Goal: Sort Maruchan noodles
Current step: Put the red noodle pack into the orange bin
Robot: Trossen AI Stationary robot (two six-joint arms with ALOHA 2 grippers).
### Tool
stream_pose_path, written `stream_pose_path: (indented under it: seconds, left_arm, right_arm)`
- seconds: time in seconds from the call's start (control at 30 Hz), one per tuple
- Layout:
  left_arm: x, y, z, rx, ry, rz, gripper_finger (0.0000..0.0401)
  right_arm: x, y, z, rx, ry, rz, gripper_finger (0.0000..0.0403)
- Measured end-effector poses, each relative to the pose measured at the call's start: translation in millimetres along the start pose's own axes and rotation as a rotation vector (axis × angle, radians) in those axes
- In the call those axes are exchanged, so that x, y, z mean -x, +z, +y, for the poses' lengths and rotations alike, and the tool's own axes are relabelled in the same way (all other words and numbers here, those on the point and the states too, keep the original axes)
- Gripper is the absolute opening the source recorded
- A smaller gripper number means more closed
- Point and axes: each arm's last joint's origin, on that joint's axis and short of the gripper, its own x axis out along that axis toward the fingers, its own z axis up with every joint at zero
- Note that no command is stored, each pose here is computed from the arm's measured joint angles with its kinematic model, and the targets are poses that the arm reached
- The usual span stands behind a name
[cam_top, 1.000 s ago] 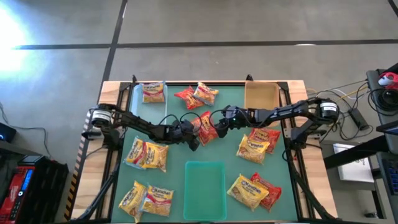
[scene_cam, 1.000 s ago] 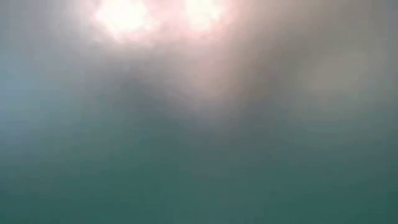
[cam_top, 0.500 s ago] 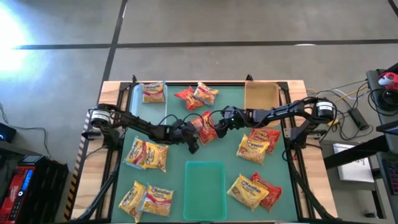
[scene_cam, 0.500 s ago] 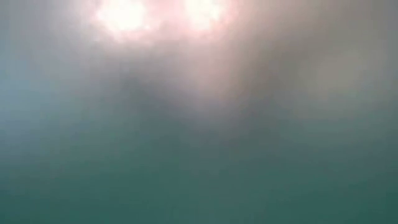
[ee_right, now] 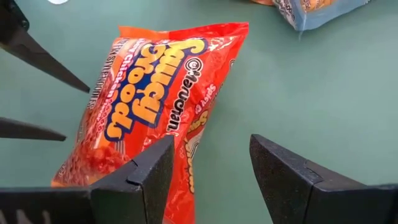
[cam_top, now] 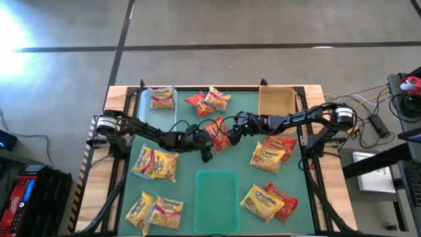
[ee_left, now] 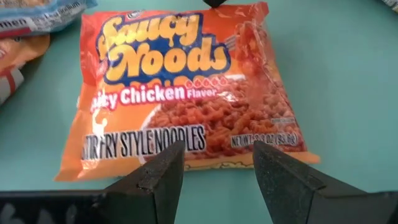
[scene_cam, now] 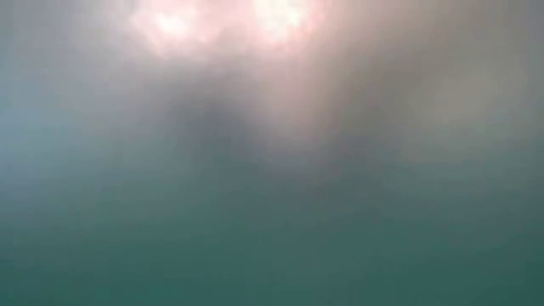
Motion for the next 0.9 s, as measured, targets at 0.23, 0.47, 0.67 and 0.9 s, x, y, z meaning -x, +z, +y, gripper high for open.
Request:
stream_pose_path:
  seconds: [0.23, 0.47, 0.67, 0.9]
  left_arm:
    - [-13, -5, 3, -0.024, 0.020, -0.008, 0.0174]
    - [-22, -13, 2, -0.017, 0.039, 0.016, 0.0174]
    - [-21, -15, 3, -0.020, 0.033, 0.043, 0.0174]
    - [-21, -16, 3, -0.023, 0.017, 0.055, 0.0174]
  right_arm:
    - [0, 0, 0, -0.038, 0.010, 0.001, 0.0199]
    - [0, 3, 5, -0.077, 0.115, 0.010, 0.0199]
    - [1, 5, 5, -0.126, 0.187, 0.040, 0.0199]
    - [0, 10, -2, -0.174, 0.265, 0.084, 0.0199]
